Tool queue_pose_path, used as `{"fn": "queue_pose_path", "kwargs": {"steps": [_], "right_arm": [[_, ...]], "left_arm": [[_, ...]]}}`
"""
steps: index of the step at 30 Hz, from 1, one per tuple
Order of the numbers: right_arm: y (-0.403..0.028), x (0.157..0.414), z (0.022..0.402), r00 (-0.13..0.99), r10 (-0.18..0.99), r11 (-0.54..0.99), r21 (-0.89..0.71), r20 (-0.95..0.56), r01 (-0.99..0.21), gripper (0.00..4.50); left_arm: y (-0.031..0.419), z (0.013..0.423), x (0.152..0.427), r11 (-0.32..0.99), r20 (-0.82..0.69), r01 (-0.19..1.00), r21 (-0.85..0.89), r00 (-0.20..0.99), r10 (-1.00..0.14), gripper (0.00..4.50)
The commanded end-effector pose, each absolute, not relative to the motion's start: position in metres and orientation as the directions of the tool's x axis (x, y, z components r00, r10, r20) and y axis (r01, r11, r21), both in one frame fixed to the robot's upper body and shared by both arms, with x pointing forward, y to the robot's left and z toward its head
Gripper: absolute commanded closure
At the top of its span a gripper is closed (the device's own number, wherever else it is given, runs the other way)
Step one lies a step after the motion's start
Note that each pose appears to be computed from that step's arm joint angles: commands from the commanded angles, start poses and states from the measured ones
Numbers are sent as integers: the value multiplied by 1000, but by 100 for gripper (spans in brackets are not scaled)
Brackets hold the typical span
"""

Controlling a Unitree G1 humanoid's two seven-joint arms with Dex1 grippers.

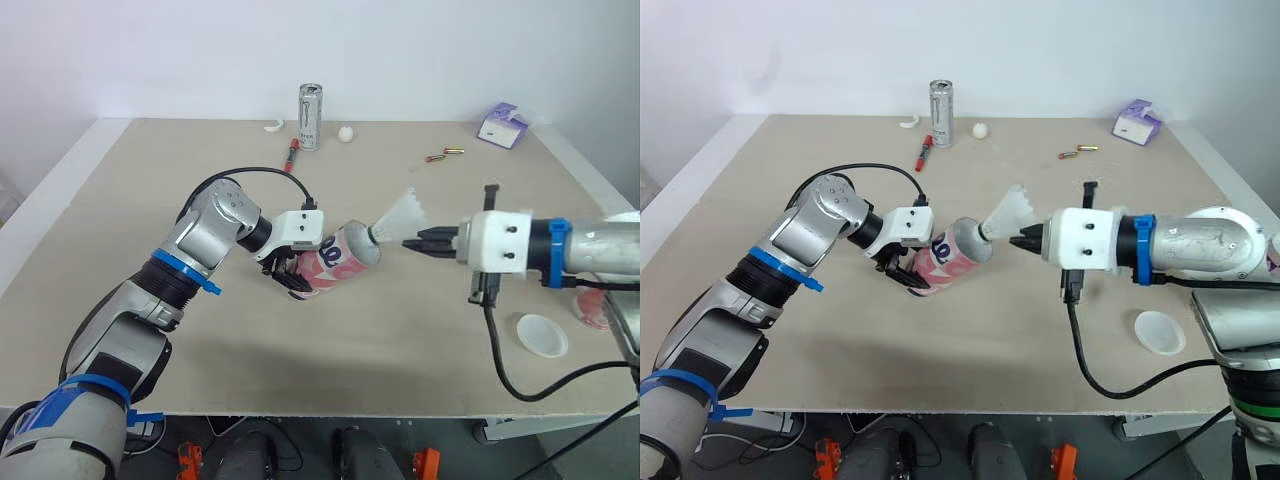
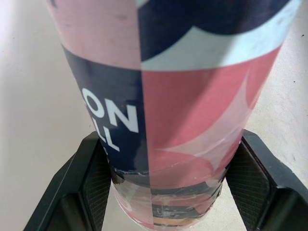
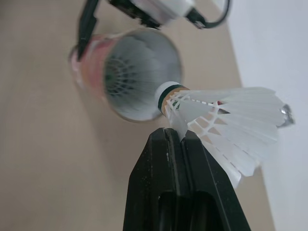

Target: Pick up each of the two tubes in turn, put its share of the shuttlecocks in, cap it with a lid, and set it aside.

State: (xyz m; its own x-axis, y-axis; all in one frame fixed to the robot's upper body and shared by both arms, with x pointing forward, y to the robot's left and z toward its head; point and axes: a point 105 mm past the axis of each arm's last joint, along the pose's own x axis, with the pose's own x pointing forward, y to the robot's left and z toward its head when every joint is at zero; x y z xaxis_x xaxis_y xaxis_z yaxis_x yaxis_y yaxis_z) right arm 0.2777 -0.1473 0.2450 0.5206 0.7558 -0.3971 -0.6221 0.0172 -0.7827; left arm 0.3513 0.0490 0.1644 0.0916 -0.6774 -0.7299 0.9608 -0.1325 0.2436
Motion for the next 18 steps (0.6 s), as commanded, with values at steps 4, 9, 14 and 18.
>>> {"fn": "queue_pose_path", "kwargs": {"steps": [4,9,14,18], "right_arm": [[-128,269,252,463,796,-39,-797,-389,-603,443],[-123,266,262,440,823,-14,-787,-360,-617,229],[-124,264,281,430,860,93,-744,-274,-662,23],[-141,274,294,470,857,226,-664,-212,-713,10]], "left_arm": [[48,163,350,-138,-735,960,242,88,-672,129],[49,163,350,-135,-735,961,242,91,-672,129],[48,162,350,-137,-735,961,241,88,-672,129],[47,163,350,-142,-734,960,242,85,-673,129]]}}
